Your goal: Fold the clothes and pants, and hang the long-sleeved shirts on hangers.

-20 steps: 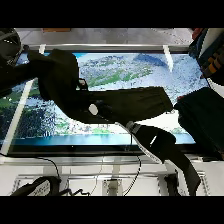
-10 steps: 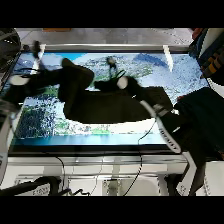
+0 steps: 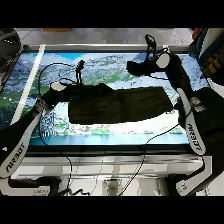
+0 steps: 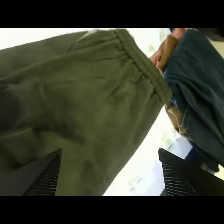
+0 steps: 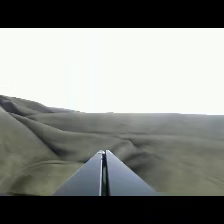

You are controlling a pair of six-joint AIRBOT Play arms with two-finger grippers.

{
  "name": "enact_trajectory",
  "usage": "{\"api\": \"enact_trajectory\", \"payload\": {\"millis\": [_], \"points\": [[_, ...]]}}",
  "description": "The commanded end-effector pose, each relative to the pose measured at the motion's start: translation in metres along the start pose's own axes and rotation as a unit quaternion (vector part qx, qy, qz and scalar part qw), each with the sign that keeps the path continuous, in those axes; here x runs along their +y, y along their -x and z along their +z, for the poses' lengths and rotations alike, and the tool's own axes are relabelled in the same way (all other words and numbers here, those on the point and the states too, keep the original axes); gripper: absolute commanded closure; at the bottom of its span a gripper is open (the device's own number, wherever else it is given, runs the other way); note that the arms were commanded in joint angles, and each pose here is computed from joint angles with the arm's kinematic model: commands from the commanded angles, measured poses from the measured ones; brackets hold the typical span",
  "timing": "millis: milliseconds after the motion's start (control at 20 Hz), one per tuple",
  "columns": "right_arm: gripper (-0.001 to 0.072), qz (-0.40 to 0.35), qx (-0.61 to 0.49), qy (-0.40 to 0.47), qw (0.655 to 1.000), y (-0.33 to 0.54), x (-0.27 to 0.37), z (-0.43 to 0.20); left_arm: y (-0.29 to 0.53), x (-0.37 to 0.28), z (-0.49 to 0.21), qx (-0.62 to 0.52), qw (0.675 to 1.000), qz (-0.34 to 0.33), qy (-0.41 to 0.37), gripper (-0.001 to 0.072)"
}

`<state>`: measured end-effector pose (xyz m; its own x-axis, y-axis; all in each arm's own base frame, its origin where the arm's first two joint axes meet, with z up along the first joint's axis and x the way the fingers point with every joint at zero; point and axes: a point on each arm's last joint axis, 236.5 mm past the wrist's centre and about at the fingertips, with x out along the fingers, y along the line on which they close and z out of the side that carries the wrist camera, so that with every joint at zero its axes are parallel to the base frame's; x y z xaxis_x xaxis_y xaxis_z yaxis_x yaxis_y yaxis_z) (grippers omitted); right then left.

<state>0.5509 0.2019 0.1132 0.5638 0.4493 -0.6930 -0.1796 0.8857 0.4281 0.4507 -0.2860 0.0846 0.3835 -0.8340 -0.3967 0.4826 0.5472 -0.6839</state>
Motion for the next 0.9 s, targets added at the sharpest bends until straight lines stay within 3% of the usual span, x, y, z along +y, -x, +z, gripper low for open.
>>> {"api": "enact_trajectory", "payload": {"millis": [0,100,250,350,450,550,850], "points": [[0.0673,-0.024,0.015,0.003,1.000,0.010,-0.019,-0.003,0.037,0.028,-0.002,0.026,1.000,0.014,0.001,0.0173],[0.0673,-0.030,0.016,0.006,0.999,0.010,-0.021,-0.004,0.080,0.075,-0.004,0.047,0.996,0.078,-0.010,0.0211],[0.0673,-0.037,0.016,0.010,0.999,0.011,-0.025,-0.004,0.150,0.152,-0.027,0.085,0.976,0.189,0.065,0.0211],[0.0673,-0.038,0.015,0.010,0.999,0.011,-0.025,-0.004,0.185,0.185,-0.045,0.098,0.964,0.228,0.094,0.0194],[0.0673,-0.038,0.015,0.010,0.999,0.011,-0.025,-0.003,0.199,0.203,-0.061,0.091,0.959,0.235,0.133,0.0069],[0.0673,-0.038,0.015,0.010,0.999,0.011,-0.025,-0.003,0.196,0.214,-0.079,0.103,0.955,0.234,0.153,-0.0008],[0.0673,-0.035,0.018,0.008,0.999,0.011,-0.024,-0.005,0.135,0.235,-0.101,0.114,0.953,0.205,0.193,0.0014]]}}
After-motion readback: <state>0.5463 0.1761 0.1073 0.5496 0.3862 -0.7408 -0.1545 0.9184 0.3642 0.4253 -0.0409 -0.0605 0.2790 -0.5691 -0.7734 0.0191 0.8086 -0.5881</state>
